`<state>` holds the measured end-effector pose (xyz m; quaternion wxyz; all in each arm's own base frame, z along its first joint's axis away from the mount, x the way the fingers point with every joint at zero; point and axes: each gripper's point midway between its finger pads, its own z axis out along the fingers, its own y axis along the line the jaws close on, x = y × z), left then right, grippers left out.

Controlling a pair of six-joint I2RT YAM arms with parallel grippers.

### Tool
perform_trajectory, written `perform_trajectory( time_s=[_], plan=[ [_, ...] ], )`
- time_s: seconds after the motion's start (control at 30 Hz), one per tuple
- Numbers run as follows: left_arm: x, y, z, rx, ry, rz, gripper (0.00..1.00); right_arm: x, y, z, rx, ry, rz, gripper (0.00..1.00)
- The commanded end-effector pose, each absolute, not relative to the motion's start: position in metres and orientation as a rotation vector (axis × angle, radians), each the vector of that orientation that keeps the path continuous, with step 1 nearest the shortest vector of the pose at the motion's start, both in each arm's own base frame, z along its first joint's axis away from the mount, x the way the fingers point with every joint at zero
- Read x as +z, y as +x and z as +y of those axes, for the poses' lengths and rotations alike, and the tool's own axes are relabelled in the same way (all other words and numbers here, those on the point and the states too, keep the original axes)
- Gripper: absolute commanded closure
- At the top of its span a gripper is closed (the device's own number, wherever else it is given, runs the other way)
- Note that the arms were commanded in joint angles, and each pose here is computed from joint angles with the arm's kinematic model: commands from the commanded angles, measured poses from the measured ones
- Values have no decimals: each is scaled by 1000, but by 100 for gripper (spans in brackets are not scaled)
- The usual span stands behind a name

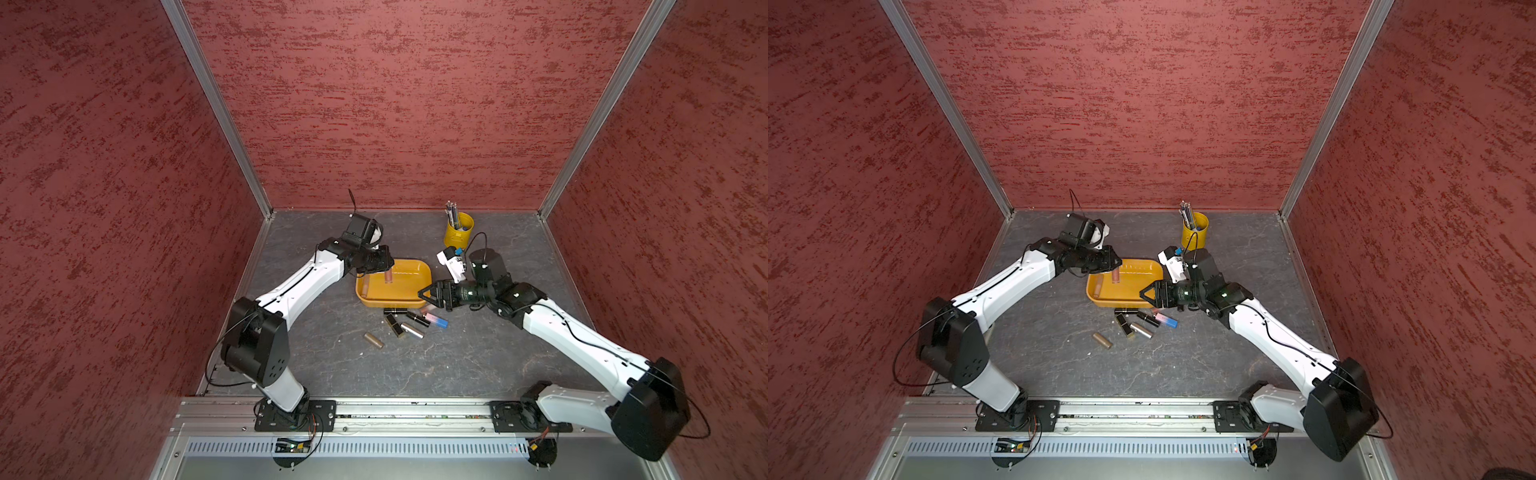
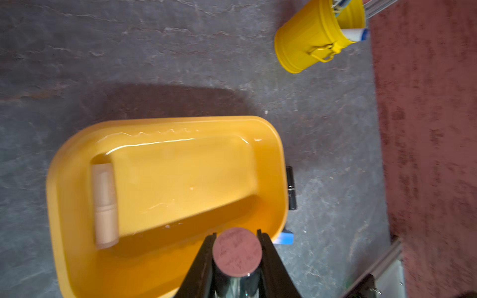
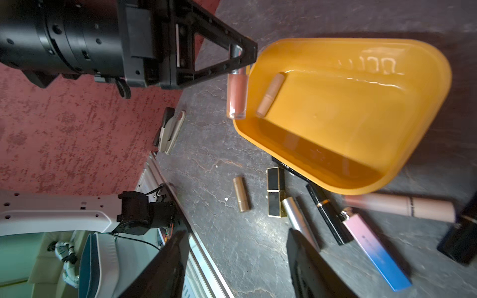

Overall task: Put the lipstick into the storage box
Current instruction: Place the lipstick in the storage box.

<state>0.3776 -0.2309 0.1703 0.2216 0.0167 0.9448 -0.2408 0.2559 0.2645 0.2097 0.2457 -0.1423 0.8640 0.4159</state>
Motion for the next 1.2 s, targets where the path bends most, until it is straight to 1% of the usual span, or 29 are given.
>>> perform_trajectory(
  time_s=[0.0,0.2,0.4,0.63,1.17],
  plan=[
    [160,386,-215,-491,101,2658,90,199,257,249,1015,-373,2393,35],
    [131,401,-204,-312,118,2734,90,190,257,243,955,-363,2430,35],
    [100,407,-196,-199,130,2797,90,186,256,241,945,-359,2445,35],
    [76,413,-195,-151,125,2836,90,180,253,240,949,-351,2463,35],
    [52,415,-187,-47,130,2894,90,170,250,239,955,-338,2479,35]
  ],
)
